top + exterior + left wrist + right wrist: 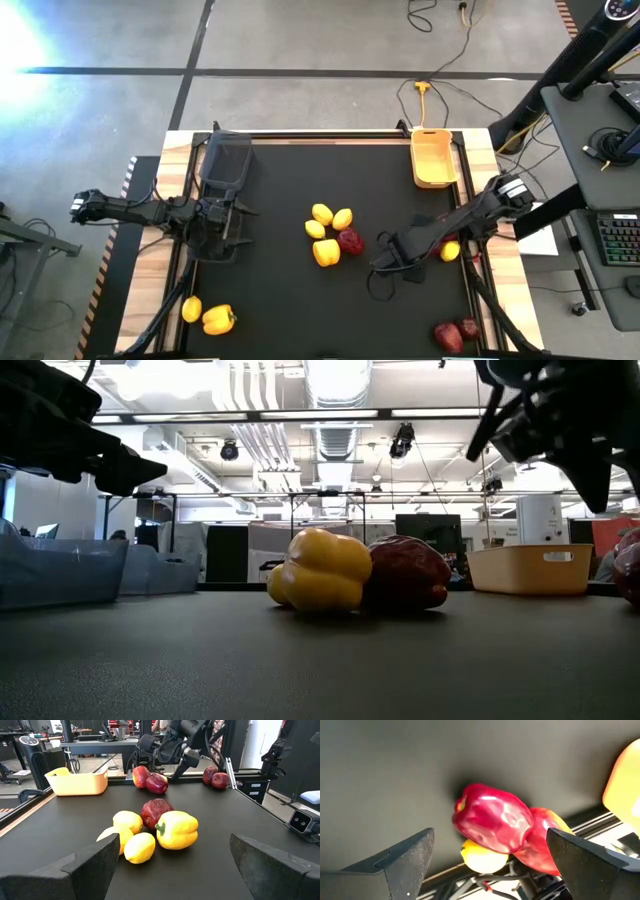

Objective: Sort produce into baskets
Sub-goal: Put the apple into the yellow bin

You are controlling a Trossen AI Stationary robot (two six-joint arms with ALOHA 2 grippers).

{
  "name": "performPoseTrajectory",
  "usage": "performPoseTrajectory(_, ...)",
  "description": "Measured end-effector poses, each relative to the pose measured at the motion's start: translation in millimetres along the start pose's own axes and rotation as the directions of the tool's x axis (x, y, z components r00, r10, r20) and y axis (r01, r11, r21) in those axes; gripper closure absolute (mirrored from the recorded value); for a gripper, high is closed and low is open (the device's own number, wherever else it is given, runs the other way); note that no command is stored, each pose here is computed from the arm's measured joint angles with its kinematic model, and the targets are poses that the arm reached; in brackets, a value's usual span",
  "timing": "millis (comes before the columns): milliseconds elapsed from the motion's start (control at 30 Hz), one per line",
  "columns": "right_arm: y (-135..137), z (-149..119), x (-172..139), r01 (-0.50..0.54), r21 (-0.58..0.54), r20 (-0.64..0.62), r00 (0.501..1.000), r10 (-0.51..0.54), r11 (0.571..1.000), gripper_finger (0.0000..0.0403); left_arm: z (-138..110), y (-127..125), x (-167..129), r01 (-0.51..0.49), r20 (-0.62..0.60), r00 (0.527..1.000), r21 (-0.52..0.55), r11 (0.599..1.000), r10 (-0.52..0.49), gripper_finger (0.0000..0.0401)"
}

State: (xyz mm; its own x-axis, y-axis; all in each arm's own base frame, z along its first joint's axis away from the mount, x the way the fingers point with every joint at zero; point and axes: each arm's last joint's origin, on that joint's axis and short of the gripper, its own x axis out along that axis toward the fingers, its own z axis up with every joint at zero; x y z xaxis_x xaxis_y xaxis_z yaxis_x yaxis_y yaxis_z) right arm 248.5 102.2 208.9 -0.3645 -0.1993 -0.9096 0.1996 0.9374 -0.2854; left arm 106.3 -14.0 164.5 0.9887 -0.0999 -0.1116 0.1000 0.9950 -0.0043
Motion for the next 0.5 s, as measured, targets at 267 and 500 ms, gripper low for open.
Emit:
performPoseTrajectory(267, -3, -6, 24, 0.046, -0.166, -0.074, 0.995, -0.059, 0.985, 0.0025, 0, 0, 0, 0.0, 0.0, 1.0, 0.0, 1.0, 0.0, 0.0042)
performPoseTrajectory(500, -6, -11, 52, 0.064, -0.299, -0.119, 0.987, -0.104, 0.952, 0.0025, 0, 0, 0, 0.0, 0.0, 1.0, 0.0, 1.0, 0.0, 0.0042)
